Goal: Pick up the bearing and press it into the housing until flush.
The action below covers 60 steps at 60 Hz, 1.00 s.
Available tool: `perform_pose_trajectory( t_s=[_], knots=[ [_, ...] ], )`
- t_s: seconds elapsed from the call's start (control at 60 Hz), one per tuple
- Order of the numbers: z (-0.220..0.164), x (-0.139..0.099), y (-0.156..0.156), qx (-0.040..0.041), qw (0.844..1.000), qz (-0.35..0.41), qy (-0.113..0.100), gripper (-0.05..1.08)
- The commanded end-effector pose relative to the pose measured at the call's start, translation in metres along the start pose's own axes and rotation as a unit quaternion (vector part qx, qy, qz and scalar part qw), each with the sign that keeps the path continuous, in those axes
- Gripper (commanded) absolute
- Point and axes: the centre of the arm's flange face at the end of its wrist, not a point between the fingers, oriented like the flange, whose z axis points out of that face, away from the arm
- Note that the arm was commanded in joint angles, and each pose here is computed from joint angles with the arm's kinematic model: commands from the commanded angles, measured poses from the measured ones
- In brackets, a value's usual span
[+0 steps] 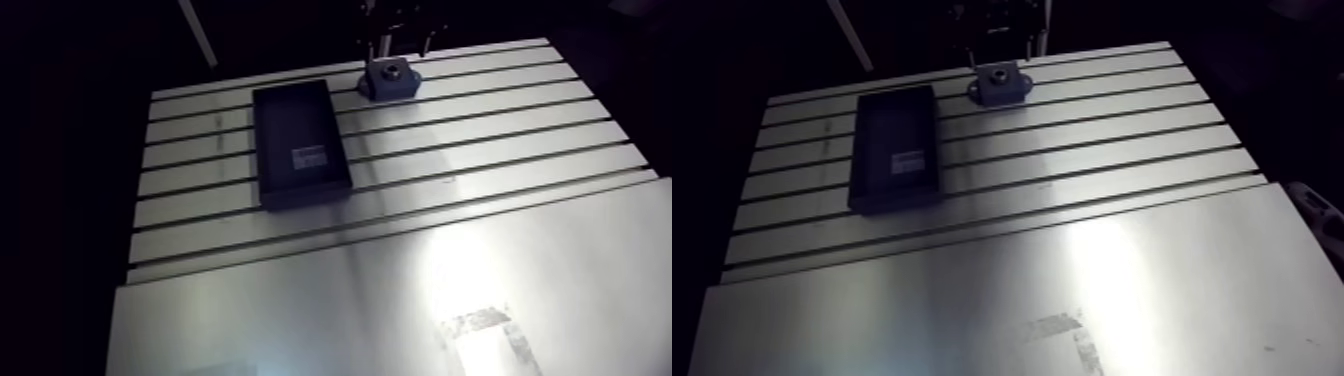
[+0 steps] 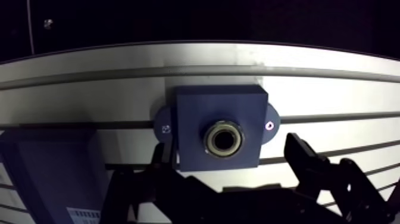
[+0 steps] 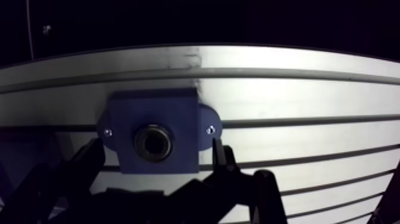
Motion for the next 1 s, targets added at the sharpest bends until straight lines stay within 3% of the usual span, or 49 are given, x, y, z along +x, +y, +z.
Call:
perform_pose_trajectory(
  t_s=[0.017, 0.133, 0.167, 0.217, 0.233, 0.3, 0.517, 0.667, 1.0],
  knots=[
    [-0.024, 0.006, 0.0, 0.0002, 1.0, 0.005, 0.005, 0.15],
    [-0.04, 0.009, 0.003, 0.0039, 1.0, 0.008, -0.005, 0.36],
    [-0.047, 0.011, 0.005, 0.0042, 1.0, 0.009, -0.006, 0.57],
    [-0.05, 0.011, 0.006, 0.0038, 1.0, 0.01, -0.004, 0.66],
    [-0.05, 0.011, 0.007, 0.0037, 1.0, 0.01, -0.004, 0.78],
    [-0.049, 0.011, 0.007, 0.0039, 1.0, 0.007, -0.004, 0.86],
    [-0.046, 0.011, 0.007, 0.0026, 1.0, 0.004, -0.007, 1.06],
    [-0.047, 0.011, 0.006, 0.0012, 1.0, 0.003, -0.006, 1.07],
    [-0.037, 0.008, 0.004, 0.0116, 1.0, 0.002, -0.026, 1.07]
  ],
)
